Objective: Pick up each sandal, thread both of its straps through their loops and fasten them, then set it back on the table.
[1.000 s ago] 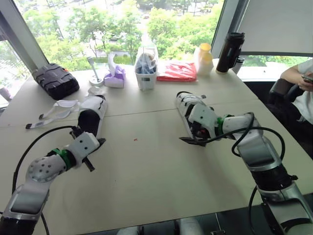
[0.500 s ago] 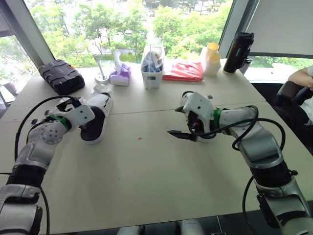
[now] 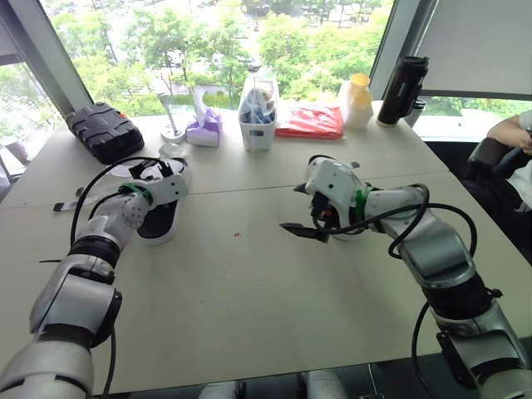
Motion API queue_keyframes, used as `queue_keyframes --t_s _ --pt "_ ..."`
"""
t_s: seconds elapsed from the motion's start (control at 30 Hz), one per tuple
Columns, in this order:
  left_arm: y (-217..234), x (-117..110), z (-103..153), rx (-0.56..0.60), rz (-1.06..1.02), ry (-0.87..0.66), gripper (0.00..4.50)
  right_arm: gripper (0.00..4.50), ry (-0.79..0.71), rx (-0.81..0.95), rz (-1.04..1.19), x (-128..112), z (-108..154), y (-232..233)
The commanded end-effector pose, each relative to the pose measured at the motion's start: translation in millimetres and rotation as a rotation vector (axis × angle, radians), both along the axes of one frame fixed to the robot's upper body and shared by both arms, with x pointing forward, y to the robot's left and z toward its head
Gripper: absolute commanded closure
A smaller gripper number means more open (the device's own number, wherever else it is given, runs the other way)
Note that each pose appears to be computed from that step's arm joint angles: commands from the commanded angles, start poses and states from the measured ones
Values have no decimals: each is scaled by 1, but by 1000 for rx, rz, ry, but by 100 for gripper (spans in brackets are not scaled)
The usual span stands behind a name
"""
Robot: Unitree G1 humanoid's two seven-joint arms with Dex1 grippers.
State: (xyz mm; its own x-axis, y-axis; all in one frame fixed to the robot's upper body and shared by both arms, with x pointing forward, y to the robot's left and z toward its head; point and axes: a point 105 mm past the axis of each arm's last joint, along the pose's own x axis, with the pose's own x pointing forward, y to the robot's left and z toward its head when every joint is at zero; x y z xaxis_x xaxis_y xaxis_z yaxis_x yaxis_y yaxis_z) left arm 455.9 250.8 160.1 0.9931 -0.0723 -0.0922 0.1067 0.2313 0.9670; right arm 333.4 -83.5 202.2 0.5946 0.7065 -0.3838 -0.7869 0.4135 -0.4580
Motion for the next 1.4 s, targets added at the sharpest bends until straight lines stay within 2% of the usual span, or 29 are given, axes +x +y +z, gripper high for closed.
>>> queue_keyframes --t_s 0.03,0.07,0.1,0.23,0.33,0.5,0.6,0.73,0.8,0.87,0.97,1.13,1.4 --pt "6 3 2 29 54 -13 4 0 -30 5 5 -1 7 2" --pt "7 4 2 33 63 -12 59 0 -31 5 4 0 7 2" --pt "8 4 1 33 70 -11 86 0 -32 5 1 0 7 1" --pt "10 4 -3 27 97 0 300 0 -32 6 -11 1 7 0" --pt "13 3 -6 17 109 6 445 0 -34 7 -18 2 7 0" --pt "9 3 -2 -17 76 -24 445 0 -35 12 -26 4 9 -1" --pt "-20 2 20 -26 -114 -106 445 0 -44 9 -32 5 11 -3" --pt "-38 -6 37 7 -263 -164 445 0 -50 2 -47 8 13 -9" --pt "-70 -30 40 19 -543 -143 445 0 -52 -8 -63 11 13 -17" --pt "-88 -53 39 34 -729 -125 445 0 -52 -19 -69 12 12 -21" --pt "-104 -93 46 88 -972 -187 445 0 -47 -42 -77 14 10 -28" --pt "-111 -120 36 146 -1124 -146 445 0 -43 -50 -77 15 8 -31" --pt "-112 -152 -1 227 -1269 -31 445 0 -36 -55 -62 13 6 -28"
